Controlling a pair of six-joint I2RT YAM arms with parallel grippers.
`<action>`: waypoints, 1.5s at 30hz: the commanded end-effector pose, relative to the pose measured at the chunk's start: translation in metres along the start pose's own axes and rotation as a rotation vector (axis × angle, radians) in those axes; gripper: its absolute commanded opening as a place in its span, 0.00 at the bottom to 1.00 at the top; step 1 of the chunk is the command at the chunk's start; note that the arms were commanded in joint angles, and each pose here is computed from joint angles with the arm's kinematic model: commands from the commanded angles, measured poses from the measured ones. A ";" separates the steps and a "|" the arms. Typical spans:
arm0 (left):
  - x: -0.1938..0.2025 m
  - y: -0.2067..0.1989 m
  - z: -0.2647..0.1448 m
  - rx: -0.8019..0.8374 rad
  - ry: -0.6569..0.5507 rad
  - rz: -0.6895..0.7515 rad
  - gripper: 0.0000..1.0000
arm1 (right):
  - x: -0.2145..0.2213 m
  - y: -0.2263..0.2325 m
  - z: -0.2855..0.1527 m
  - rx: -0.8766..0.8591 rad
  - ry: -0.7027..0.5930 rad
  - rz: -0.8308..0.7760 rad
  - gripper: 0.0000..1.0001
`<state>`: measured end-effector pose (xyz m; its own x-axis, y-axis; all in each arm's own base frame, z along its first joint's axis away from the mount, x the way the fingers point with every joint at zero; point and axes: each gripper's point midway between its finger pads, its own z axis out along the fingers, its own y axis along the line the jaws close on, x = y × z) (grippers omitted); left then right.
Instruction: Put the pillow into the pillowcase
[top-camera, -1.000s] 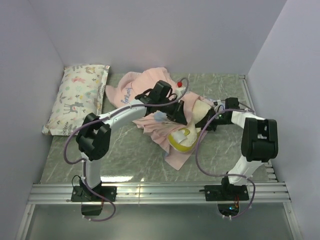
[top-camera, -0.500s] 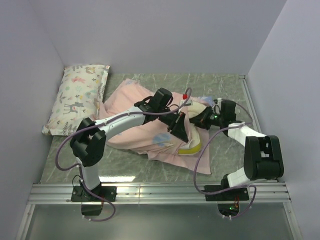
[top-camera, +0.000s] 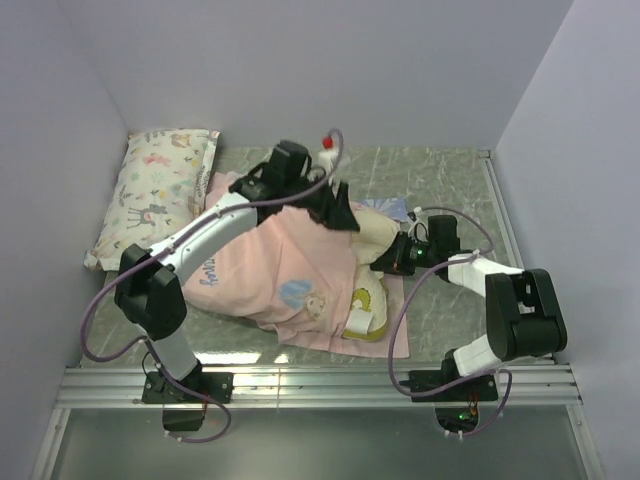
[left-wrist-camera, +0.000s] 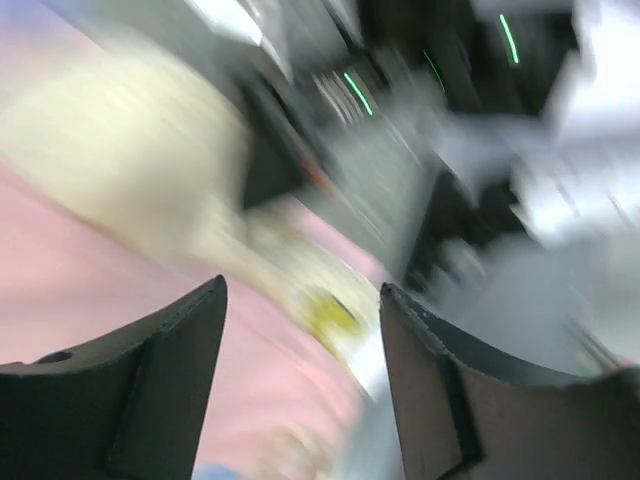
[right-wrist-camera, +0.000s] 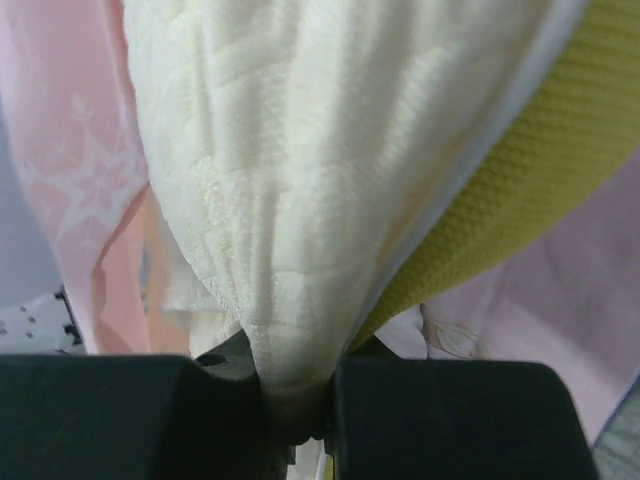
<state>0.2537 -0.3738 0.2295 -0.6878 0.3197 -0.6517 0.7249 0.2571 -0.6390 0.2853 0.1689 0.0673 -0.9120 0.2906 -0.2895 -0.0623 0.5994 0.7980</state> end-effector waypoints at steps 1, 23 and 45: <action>-0.080 0.051 -0.029 -0.399 -0.210 0.132 0.68 | -0.001 0.012 -0.004 -0.039 -0.024 -0.205 0.00; -0.052 0.195 0.015 -0.785 -0.140 -0.060 0.55 | 0.010 0.025 -0.008 -0.027 -0.042 -0.388 0.00; -0.120 -0.064 0.050 0.417 -0.330 -0.308 0.00 | -0.023 0.084 -0.003 -0.148 -0.136 -0.501 0.00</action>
<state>0.3511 -0.4639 0.2241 -0.8912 -0.0750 -0.4474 0.4197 0.2382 -0.8759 0.2679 0.1959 0.0891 -0.8356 0.0671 -0.5452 -0.3881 0.6302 0.6725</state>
